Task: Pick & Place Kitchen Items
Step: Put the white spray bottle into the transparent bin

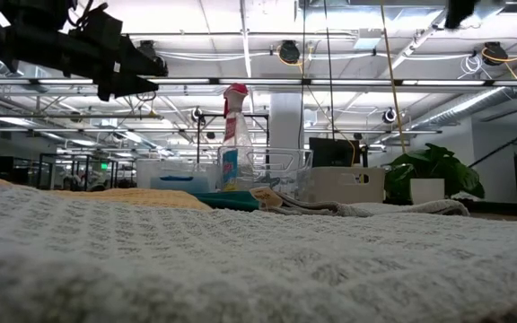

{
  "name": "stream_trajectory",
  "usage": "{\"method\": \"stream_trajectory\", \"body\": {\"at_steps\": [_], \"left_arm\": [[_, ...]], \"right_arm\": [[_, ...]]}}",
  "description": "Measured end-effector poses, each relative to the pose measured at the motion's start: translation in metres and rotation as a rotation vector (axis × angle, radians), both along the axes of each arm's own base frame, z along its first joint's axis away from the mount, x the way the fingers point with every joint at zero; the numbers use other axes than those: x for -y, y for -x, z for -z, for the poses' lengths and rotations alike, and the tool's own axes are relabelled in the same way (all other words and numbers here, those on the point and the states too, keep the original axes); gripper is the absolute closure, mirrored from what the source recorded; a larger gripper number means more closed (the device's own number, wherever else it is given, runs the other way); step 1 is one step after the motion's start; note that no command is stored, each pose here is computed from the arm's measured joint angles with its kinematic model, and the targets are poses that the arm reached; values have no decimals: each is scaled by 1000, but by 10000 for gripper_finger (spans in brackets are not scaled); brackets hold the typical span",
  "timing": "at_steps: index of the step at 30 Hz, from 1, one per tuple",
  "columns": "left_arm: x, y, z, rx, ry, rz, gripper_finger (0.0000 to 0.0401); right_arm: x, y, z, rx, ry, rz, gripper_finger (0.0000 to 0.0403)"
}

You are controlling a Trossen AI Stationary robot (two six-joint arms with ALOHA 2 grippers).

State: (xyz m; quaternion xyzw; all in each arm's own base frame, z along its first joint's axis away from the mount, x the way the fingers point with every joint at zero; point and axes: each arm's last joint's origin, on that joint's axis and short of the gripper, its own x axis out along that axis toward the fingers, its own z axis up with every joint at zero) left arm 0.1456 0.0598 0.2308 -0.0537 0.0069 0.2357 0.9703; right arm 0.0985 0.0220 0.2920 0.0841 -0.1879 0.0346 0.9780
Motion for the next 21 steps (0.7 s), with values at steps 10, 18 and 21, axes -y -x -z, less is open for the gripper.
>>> {"method": "stream_trajectory", "body": {"at_steps": [10,18,21], "left_arm": [[-2,-6,6,-35,9,1,107],[-3,-8,8,-47,14,2,107],[-3,-8,8,-45,20,1,107]], "right_arm": [[-21,-79,-139,-843,-139,86,84],[-47,-127,-166,-1450,-572,49,97],[-64,-133,-165,-1541,-775,-90,102]]}}
